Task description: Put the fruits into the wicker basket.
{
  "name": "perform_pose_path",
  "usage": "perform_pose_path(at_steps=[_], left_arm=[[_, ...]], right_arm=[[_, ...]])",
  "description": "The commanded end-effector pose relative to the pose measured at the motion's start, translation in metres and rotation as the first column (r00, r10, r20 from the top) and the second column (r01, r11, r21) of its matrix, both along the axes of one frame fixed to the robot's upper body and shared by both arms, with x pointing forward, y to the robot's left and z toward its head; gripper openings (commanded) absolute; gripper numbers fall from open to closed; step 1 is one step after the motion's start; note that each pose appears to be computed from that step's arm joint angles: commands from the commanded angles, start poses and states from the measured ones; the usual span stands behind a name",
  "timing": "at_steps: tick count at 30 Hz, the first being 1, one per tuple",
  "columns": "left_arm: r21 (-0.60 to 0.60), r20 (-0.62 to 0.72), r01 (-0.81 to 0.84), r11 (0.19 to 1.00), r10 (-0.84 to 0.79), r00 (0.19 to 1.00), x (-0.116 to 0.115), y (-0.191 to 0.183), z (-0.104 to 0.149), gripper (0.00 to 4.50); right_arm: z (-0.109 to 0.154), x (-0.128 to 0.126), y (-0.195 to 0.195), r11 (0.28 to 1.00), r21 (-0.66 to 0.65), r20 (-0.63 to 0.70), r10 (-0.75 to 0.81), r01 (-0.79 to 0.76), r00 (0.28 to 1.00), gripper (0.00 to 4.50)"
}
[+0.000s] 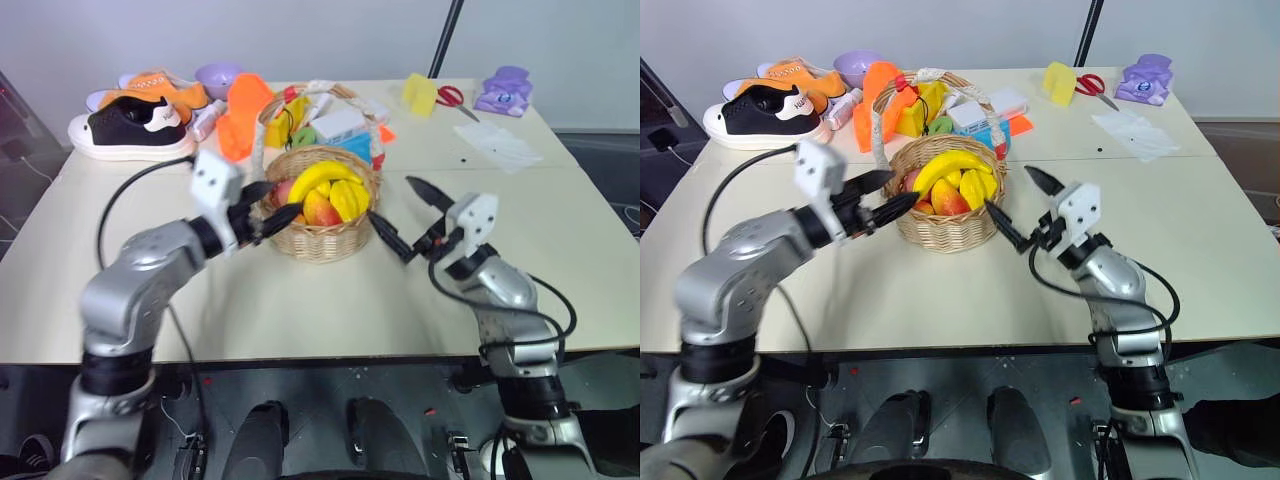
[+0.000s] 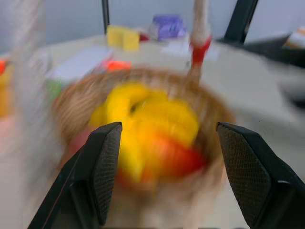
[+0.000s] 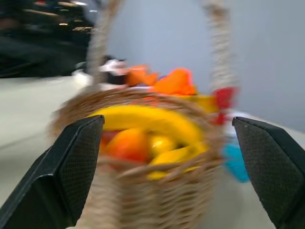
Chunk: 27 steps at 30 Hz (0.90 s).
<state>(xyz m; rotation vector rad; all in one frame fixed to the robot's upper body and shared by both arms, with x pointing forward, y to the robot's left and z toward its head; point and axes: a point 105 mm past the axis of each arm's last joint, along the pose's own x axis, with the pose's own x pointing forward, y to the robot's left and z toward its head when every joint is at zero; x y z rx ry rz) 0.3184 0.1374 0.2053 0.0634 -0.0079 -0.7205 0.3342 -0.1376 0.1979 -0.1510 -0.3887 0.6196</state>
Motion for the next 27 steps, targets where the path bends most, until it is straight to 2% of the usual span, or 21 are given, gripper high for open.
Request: perform_pose_path(at_steps=[1, 4, 8, 17, 19, 21, 24, 27], left_arm=[[-0.052, 0.146, -0.053, 0.997, 0.060, 0.987, -0.014, 0.037, 0.026, 3.36], [-0.057, 0.164, -0.078, 0.995, 0.086, 0.983, -0.028, 0.063, 0.017, 3.36], [-0.047, 0.174, -0.084, 0.995, 0.091, 0.981, -0.047, 0.078, -0.001, 3.36], [-0.082, 0.198, -0.132, 0.988, 0.146, 0.969, -0.065, 0.090, -0.008, 3.36], [-0.090, 0.199, -0.127, 0.988, 0.143, 0.969, -0.066, 0.087, -0.009, 3.42], [-0.096, 0.200, -0.120, 0.988, 0.138, 0.970, -0.065, 0.085, -0.009, 3.42], [-0.088, 0.146, -0.095, 0.992, 0.107, 0.983, -0.062, 0.079, -0.020, 3.42], [-0.092, 0.155, -0.078, 0.993, 0.092, 0.984, -0.060, 0.074, -0.021, 3.42]], right_arm=[[0.012, 0.014, 0.003, 0.999, 0.027, -0.012, -0.041, 0.042, 0.999, 4.50], [0.020, 0.029, 0.008, 0.995, 0.079, -0.037, -0.052, 0.055, 0.998, 4.50], [0.025, 0.056, 0.013, 0.992, 0.059, -0.033, -0.113, 0.115, 0.993, 4.50], [0.022, 0.072, 0.026, 0.993, 0.033, -0.044, -0.108, 0.109, 0.993, 4.50], [0.025, 0.071, 0.024, 0.993, 0.062, -0.042, -0.095, 0.098, 0.995, 3.98], [0.029, 0.069, 0.023, 0.993, 0.090, -0.036, -0.076, 0.079, 0.996, 3.20], [0.031, 0.065, 0.023, 0.991, 0.123, -0.031, -0.050, 0.053, 0.998, 1.56], [0.031, 0.063, 0.019, 0.989, 0.130, -0.028, -0.066, 0.069, 0.997, 0.07]])
